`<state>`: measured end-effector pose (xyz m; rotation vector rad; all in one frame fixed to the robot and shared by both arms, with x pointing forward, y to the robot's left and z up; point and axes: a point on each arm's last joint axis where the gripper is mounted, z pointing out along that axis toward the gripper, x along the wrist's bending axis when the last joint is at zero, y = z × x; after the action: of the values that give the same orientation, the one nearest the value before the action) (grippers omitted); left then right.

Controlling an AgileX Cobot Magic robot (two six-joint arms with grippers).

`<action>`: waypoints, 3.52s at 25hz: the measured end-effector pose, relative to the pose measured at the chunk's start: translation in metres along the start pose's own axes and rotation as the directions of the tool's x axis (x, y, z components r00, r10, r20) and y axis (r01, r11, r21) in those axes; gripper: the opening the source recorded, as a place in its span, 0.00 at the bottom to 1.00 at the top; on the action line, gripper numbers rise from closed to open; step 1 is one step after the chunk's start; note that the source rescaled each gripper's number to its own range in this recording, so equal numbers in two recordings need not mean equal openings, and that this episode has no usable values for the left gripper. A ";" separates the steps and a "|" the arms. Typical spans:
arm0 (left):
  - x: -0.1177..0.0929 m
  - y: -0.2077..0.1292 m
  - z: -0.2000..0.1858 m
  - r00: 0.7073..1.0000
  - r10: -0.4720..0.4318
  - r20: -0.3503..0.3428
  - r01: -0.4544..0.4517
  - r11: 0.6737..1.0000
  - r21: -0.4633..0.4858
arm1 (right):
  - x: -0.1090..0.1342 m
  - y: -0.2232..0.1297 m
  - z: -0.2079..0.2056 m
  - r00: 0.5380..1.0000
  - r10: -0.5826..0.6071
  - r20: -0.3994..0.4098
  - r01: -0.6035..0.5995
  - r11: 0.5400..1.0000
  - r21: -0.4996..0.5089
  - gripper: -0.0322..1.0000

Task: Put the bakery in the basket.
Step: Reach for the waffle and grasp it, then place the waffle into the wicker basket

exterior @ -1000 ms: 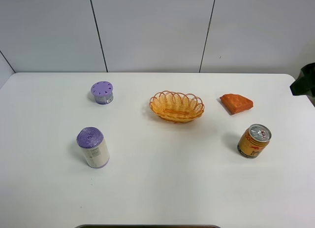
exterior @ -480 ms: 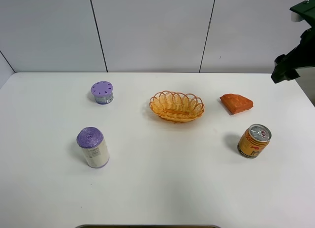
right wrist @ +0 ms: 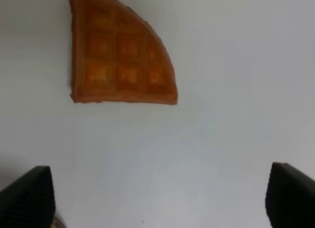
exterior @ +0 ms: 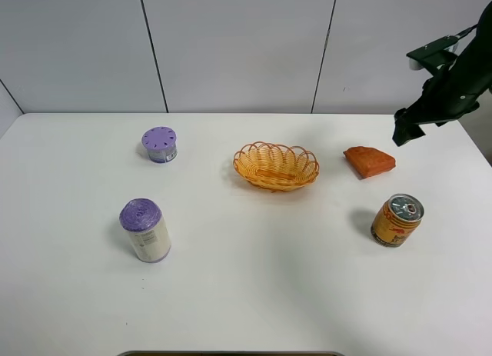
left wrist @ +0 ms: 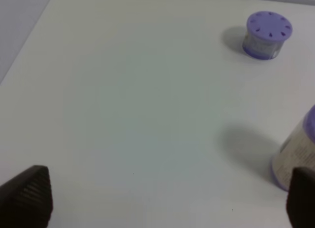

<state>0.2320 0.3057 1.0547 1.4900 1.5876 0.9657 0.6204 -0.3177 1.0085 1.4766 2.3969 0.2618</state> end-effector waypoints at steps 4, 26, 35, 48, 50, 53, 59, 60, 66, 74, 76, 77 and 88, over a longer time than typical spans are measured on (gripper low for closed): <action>0.000 0.000 0.000 1.000 0.000 0.000 0.000 1.000 0.000 | -0.001 0.001 0.026 1.000 -0.022 -0.012 0.022 1.000 0.011 0.51; 0.000 0.000 0.000 1.000 0.000 0.000 0.000 1.000 0.000 | 0.001 0.007 0.103 0.999 -0.018 -0.036 0.015 0.998 -0.061 0.51; 0.000 0.000 0.000 1.000 0.000 0.000 0.000 1.000 0.000 | 0.005 0.003 0.125 0.998 -0.007 -0.066 0.004 0.999 -0.046 0.51; 0.000 0.000 0.000 1.000 0.000 0.000 0.000 1.000 0.000 | 0.009 0.003 0.133 0.997 -0.009 -0.077 0.005 0.999 -0.045 0.51; 0.000 0.000 0.000 1.000 0.000 0.000 0.000 1.000 0.000 | 0.009 0.002 0.136 0.997 -0.004 -0.082 0.001 0.999 -0.043 0.51; 0.000 0.000 0.000 1.000 0.000 0.000 0.000 1.000 0.000 | 0.010 0.001 0.144 0.997 -0.001 -0.078 -0.003 0.999 -0.043 0.51; 0.000 0.000 0.000 1.000 0.000 0.000 0.000 1.000 0.000 | 0.010 0.001 0.145 0.997 0.004 -0.074 -0.008 0.999 -0.050 0.51; 0.000 0.000 0.000 1.000 0.000 0.000 0.000 1.000 0.000 | 0.010 0.001 0.145 0.997 0.004 -0.074 -0.008 0.999 -0.050 0.51; 0.000 0.000 0.000 1.000 0.000 0.000 0.000 1.000 0.000 | 0.010 0.001 0.145 0.997 0.004 -0.073 -0.008 0.999 -0.052 0.36; 0.000 0.000 0.000 1.000 0.000 0.000 0.000 1.000 0.000 | 0.010 0.001 0.146 0.997 0.005 -0.073 -0.009 0.999 -0.052 0.03; 0.000 0.000 0.000 1.000 0.000 0.000 0.000 1.000 0.000 | 0.010 0.001 0.146 0.997 0.004 -0.073 -0.008 0.999 -0.051 0.03; 0.000 0.000 0.000 1.000 0.000 0.000 0.000 1.000 0.000 | 0.010 0.001 0.146 0.997 0.004 -0.073 -0.008 0.999 -0.051 0.03; 0.000 0.000 0.000 1.000 0.000 0.000 0.000 1.000 0.000 | 0.009 0.003 0.141 0.998 0.001 -0.066 -0.004 0.998 -0.058 0.03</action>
<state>0.2320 0.3057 1.0547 1.4900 1.5876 0.9657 0.6693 -0.3101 0.8759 1.4673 2.4177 0.3831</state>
